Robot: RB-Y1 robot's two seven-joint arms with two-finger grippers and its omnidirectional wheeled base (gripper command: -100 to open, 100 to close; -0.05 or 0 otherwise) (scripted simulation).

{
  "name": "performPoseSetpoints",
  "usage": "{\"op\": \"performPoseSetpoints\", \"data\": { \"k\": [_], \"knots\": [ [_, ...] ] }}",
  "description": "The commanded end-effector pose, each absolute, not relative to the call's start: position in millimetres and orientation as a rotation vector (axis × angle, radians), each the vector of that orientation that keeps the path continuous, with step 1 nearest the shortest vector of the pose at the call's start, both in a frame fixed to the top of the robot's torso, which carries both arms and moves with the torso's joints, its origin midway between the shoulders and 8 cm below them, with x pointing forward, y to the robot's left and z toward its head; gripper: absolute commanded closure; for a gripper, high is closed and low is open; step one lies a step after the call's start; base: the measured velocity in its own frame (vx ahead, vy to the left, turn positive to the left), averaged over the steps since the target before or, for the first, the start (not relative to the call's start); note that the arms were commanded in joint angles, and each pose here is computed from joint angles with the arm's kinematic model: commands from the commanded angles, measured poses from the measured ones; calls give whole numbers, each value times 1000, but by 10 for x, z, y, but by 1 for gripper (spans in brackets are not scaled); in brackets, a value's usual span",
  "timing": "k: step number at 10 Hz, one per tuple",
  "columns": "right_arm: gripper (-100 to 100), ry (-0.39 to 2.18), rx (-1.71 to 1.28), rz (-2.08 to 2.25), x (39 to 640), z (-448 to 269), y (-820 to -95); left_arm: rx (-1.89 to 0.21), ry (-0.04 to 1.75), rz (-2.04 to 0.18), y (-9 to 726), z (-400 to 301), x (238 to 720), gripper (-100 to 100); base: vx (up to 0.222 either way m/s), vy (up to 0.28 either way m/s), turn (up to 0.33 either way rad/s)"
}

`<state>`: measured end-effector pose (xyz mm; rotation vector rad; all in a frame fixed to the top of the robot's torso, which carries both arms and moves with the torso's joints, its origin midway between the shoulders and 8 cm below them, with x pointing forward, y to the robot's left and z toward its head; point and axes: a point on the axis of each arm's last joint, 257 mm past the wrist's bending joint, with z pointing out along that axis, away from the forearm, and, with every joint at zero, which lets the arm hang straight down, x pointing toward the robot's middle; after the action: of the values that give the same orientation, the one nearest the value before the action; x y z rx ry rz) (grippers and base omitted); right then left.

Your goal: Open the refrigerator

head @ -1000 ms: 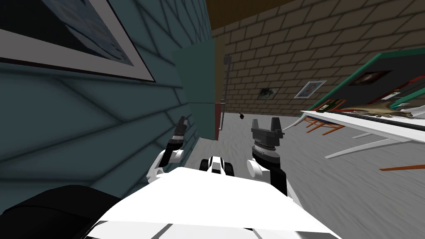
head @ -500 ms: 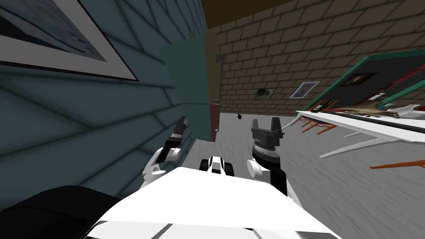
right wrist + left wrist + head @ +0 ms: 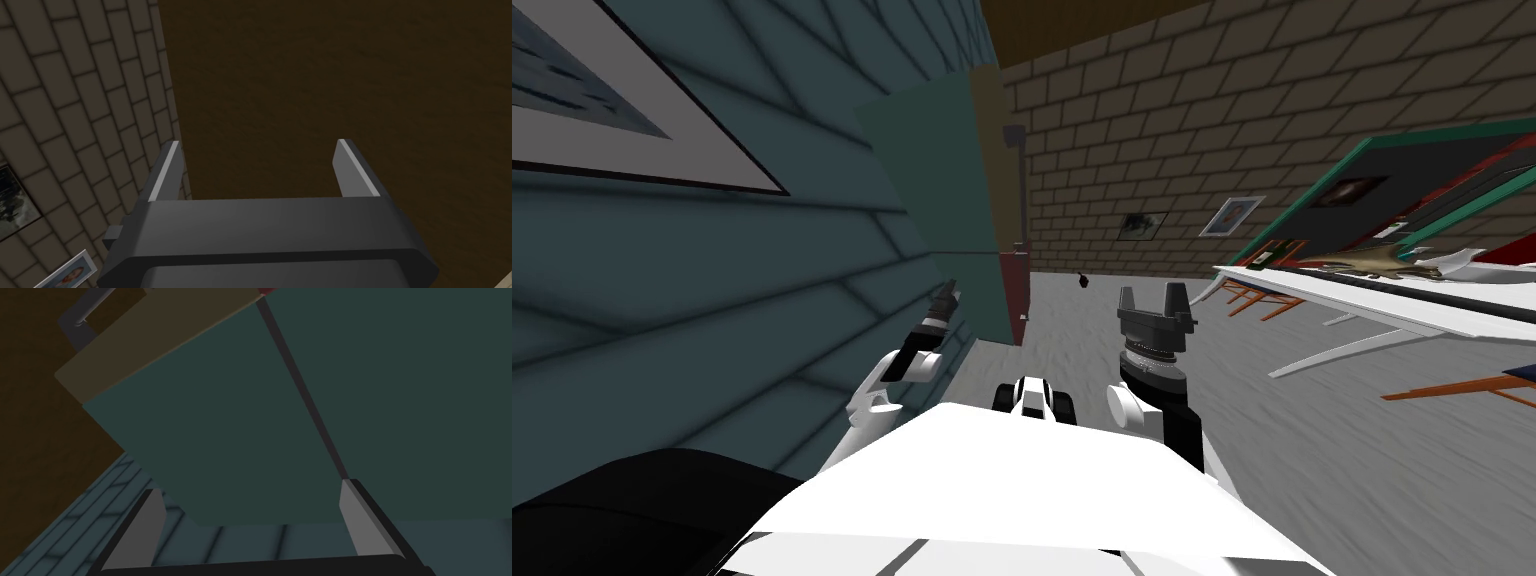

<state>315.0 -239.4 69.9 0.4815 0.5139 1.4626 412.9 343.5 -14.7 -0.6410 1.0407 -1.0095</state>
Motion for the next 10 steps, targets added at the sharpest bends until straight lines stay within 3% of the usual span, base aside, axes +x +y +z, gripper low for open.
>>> {"op": "performPoseSetpoints", "data": {
  "k": [1,10],
  "knots": [
    [0,514,481,1463,3150,699,-2394,-679,1085,-990,3585,-197,4231,-100,100,-189,-44],
    [0,514,481,1463,3150,699,-2394,-805,1232,-868,4272,-294,4550,-100,124,-163,-53]
  ]
}}
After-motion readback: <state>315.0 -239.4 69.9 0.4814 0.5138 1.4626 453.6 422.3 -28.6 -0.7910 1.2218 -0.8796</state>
